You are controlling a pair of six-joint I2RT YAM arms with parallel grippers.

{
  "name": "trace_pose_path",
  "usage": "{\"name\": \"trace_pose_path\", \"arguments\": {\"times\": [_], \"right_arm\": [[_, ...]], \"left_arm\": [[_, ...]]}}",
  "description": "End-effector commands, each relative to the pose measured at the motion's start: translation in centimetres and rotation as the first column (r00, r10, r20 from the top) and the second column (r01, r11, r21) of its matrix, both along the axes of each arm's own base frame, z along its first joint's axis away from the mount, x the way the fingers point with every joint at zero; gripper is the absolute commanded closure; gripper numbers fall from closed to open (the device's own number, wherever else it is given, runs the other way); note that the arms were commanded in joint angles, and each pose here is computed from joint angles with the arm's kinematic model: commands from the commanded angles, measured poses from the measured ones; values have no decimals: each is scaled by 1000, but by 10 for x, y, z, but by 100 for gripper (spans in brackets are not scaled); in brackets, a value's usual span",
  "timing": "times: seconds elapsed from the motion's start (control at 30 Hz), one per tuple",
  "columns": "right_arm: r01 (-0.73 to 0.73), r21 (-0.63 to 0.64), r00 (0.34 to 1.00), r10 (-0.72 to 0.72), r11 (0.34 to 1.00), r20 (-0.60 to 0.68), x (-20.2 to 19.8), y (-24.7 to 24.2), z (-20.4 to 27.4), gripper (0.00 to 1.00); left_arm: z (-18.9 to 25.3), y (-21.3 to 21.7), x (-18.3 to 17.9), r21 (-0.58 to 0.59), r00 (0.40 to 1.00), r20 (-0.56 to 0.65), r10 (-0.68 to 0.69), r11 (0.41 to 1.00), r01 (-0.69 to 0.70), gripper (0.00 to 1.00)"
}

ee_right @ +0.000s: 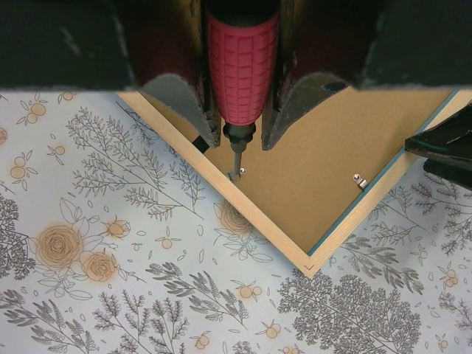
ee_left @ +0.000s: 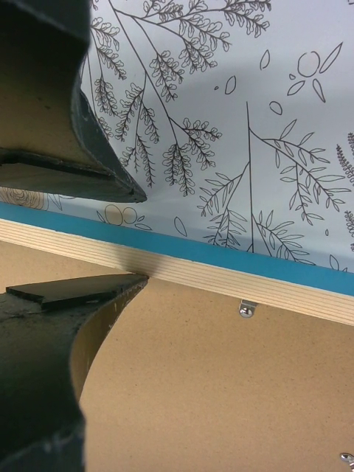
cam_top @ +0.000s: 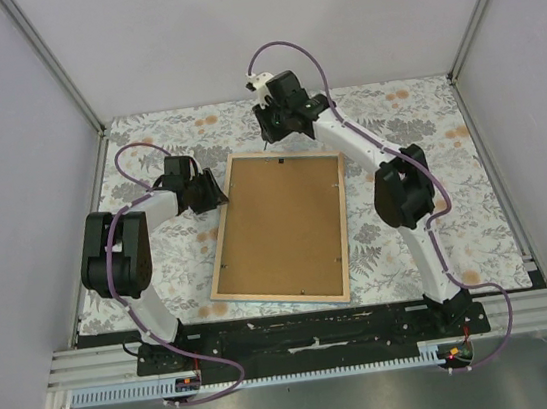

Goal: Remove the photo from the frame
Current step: Release the photo frame item from the photo frame.

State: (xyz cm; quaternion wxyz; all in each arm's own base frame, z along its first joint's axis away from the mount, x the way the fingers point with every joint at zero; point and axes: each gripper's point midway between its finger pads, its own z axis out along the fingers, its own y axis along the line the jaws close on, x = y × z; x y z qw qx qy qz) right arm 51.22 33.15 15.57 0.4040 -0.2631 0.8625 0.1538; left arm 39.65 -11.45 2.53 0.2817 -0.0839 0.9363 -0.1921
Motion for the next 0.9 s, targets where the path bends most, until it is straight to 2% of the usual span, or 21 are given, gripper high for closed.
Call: {"name": "trace_pose_path", "arguments": {"times": [0.0, 0.4, 0.87], "right_arm": [[-54, 33, 998, 53, 998, 45, -6, 17, 25, 100], [-23, -64, 999, 25, 998, 28, 0, 17, -15, 100], [-10, -70, 999, 13, 997, 36, 6, 18, -19, 100]], "left_arm": [[-14, 11, -14, 22, 997, -62, 41, 999, -40, 50], [-16, 11, -14, 24, 997, -67, 44, 999, -43, 50], [-16, 10, -14, 21, 997, -66, 43, 999, -42, 50]]}}
